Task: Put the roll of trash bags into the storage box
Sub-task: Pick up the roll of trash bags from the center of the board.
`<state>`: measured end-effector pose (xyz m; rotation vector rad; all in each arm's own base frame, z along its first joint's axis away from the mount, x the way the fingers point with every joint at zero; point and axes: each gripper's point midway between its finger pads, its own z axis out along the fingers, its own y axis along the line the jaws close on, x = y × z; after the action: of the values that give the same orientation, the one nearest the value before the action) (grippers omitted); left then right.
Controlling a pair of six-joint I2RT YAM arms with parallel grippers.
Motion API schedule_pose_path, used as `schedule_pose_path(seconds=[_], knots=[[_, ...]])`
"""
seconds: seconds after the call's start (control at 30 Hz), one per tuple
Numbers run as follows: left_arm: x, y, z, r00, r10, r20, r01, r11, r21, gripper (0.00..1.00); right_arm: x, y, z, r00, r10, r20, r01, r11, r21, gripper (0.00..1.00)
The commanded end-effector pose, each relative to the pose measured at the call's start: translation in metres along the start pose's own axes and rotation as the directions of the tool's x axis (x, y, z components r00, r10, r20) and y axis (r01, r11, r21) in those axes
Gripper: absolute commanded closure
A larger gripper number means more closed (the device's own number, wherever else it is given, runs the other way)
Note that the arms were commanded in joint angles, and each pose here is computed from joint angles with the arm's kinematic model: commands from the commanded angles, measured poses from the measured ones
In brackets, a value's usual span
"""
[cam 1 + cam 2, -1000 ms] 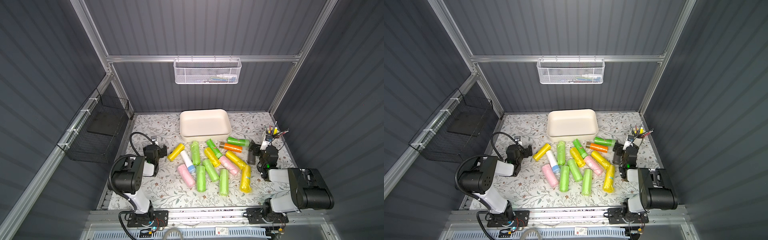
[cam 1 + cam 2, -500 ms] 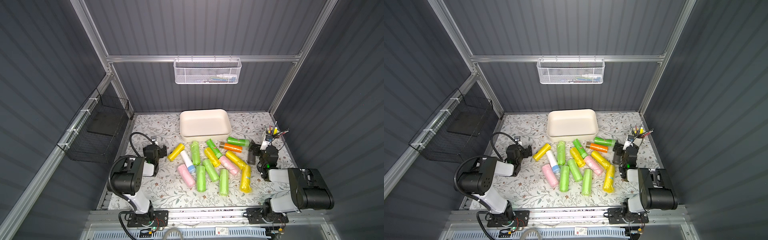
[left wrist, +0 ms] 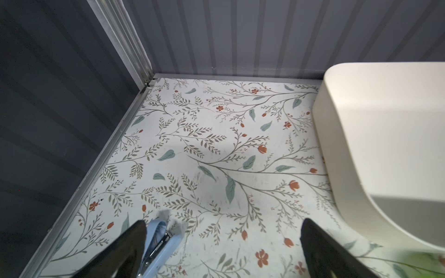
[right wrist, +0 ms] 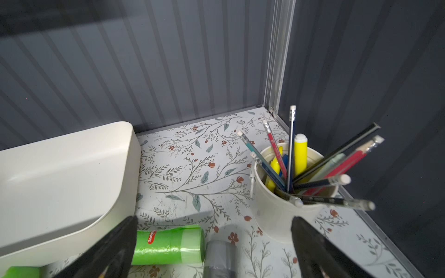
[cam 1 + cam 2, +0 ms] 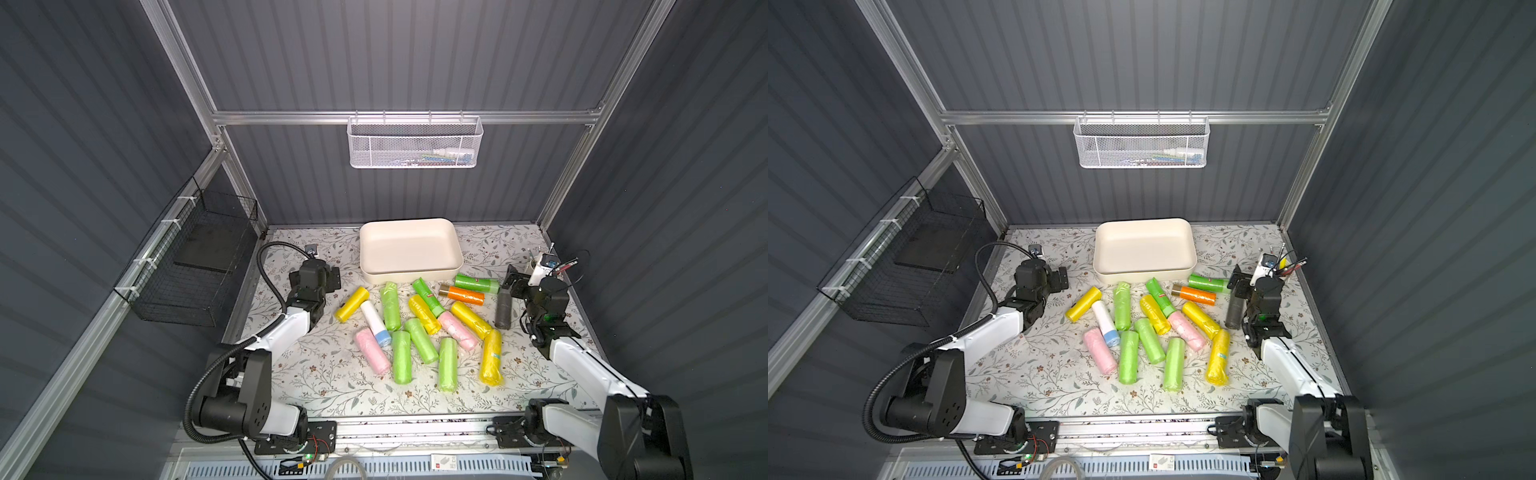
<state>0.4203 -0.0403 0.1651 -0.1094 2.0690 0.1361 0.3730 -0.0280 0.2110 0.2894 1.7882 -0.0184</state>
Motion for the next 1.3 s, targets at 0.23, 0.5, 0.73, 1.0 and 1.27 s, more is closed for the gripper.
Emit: schedule_pose_path(seconds=[0.23,0.5,0.73,1.0,1.27], knots=[[0.09,-0.026,-0.032,0.888,0.016,-0.46,0.049,0.991,0.128,0.0,-0.01,0.033,-0.03,0.949,0.208,-0.235,-0.237,0.966,-0.103,0.01],[0.09,-0.042,-0.063,0.882,0.034,-0.469,0.083,0.971,0.226,0.0,-0.022,0.048,-0.031,0.936,0.199,-0.292,-0.25,0.956,-0.152,0.01],[0.108,-0.061,-0.066,0.81,0.156,-0.565,0.029,0.952,0.305,0.0,-0.031,0.055,-0.038,0.932,0.218,-0.289,-0.279,0.941,-0.19,0.01],[0.108,-0.065,-0.052,0.788,0.203,-0.581,-0.024,0.953,0.301,0.04,-0.034,0.049,-0.05,0.941,0.186,-0.284,-0.242,0.954,-0.176,0.01],[0.118,-0.069,-0.038,0.768,0.237,-0.595,-0.06,0.952,0.301,0.07,-0.04,0.044,-0.059,0.951,0.166,-0.262,-0.214,0.963,-0.165,0.01]])
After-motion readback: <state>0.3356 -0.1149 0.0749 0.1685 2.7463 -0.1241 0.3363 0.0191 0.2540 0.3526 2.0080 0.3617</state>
